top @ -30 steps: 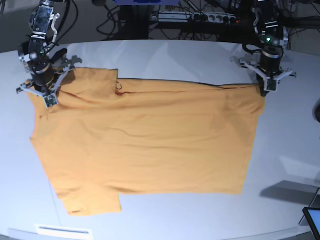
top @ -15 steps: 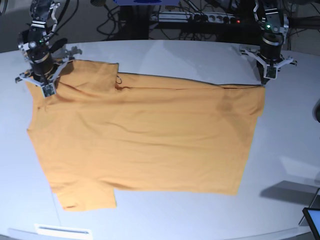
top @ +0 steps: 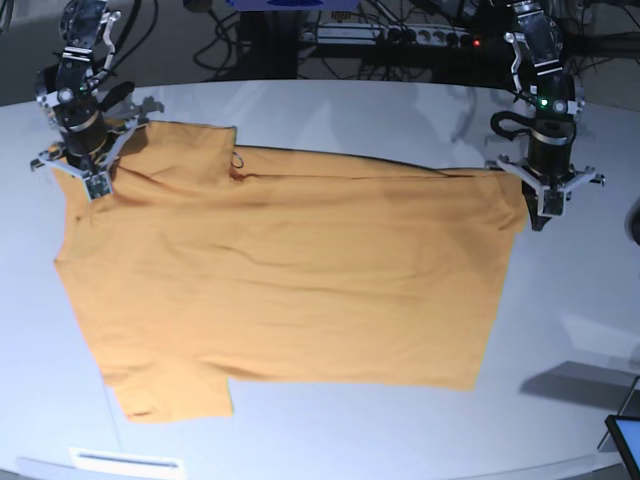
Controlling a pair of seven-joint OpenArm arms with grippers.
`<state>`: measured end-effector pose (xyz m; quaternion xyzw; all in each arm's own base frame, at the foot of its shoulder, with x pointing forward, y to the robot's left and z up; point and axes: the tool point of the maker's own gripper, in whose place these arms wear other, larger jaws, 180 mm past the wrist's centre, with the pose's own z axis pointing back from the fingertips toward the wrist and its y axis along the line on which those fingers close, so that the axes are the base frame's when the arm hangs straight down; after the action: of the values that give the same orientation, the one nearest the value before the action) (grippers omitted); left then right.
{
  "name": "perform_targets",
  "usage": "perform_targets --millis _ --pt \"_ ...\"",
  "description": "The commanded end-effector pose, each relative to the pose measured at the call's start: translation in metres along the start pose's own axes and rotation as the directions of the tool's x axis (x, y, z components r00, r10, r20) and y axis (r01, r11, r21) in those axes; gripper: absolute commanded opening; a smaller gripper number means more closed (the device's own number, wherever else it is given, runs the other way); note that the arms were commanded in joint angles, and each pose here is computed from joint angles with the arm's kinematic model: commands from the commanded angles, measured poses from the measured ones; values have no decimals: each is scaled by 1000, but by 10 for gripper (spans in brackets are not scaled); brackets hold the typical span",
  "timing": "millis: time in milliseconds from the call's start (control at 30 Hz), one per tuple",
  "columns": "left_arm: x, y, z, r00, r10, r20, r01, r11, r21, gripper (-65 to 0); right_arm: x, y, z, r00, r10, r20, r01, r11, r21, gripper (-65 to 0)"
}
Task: Fold the T-shirt properly
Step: 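Hold the shirt edge with both grippers and drag it to straighten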
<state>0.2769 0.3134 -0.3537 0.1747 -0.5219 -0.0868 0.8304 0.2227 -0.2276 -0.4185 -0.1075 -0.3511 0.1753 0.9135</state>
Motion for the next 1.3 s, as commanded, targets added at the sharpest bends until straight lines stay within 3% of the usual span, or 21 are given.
perform_targets --millis 0,400,867,1133,1267 --pt "13 7 -6 999 0 44 0 1000 15 -650 -16 2 1 997 24 -74 -23 1000 8 -647" --pt "-23 -39 -18 999 16 -51 -21 995 -101 -650 -12 0 -1 997 23 -68 -23 1000 3 -647" --pt "-88 -48 20 979 -9 -204 -19 991 -134 -650 -15 1 0 997 24 -75 -24 1000 5 -647" --pt "-98 -52 30 974 -5 -228 -29 989 -143 -650 -15 1 0 997 24 -75 -24 1000 5 -647" --pt "-86 -55 45 980 -21 -197 -9 989 -151 -650 -16 -2 1 997 24 -79 -24 1000 1 -647"
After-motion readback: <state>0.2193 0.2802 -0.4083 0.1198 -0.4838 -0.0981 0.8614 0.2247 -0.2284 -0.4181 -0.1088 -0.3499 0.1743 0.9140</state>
